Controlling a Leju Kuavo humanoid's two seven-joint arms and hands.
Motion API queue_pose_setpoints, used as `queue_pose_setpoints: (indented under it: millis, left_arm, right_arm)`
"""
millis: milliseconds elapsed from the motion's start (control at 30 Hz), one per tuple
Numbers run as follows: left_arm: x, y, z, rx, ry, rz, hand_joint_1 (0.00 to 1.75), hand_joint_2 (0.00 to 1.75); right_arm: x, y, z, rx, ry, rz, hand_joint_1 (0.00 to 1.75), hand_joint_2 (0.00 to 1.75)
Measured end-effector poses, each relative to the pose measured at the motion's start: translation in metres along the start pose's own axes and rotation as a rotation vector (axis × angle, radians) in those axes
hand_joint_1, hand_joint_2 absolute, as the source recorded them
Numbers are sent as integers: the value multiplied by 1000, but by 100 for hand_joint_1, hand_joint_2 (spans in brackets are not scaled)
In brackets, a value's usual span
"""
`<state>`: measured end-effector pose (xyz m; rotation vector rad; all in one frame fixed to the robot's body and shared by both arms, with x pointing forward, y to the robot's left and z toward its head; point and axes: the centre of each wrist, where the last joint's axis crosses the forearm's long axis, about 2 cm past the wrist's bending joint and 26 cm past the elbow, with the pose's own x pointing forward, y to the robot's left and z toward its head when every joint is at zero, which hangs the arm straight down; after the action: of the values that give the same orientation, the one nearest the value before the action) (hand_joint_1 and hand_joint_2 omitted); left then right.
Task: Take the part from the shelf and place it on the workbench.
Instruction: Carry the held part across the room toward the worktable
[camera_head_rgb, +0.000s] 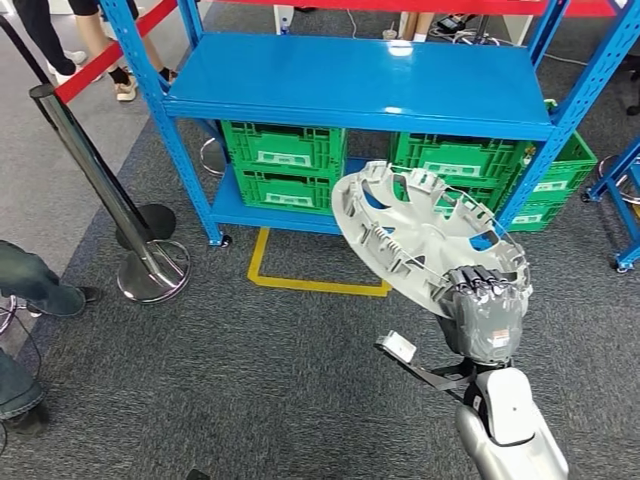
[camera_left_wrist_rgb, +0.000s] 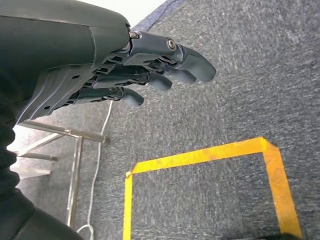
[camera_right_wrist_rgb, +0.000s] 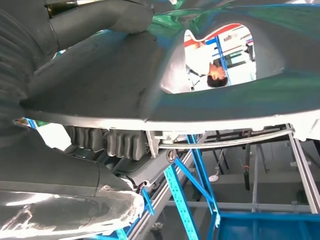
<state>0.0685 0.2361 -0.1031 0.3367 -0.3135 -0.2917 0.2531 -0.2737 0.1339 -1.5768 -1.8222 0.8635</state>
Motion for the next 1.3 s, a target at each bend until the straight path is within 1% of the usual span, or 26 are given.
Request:
queue_pose_setpoints:
  millis: [533, 767, 1067, 1300]
  left_arm:
    - [1, -1, 0, -7, -7, -7, 0, 175]
    - [-3, -2, 1, -19, 3, -5, 0, 175]
    - [-1, 1, -1, -42, -27, -1, 0, 175]
    - [-2, 1, -1, -49, -25, -1, 0, 175]
  right_arm:
    - [-2, 1, -1, 0, 7, 3, 175, 175]
    - [-2, 1, -1, 1, 9, 3, 175, 175]
    - [-2, 1, -1, 1, 14, 1, 175, 175]
    - [-3, 1, 1, 4, 11, 4, 175, 175]
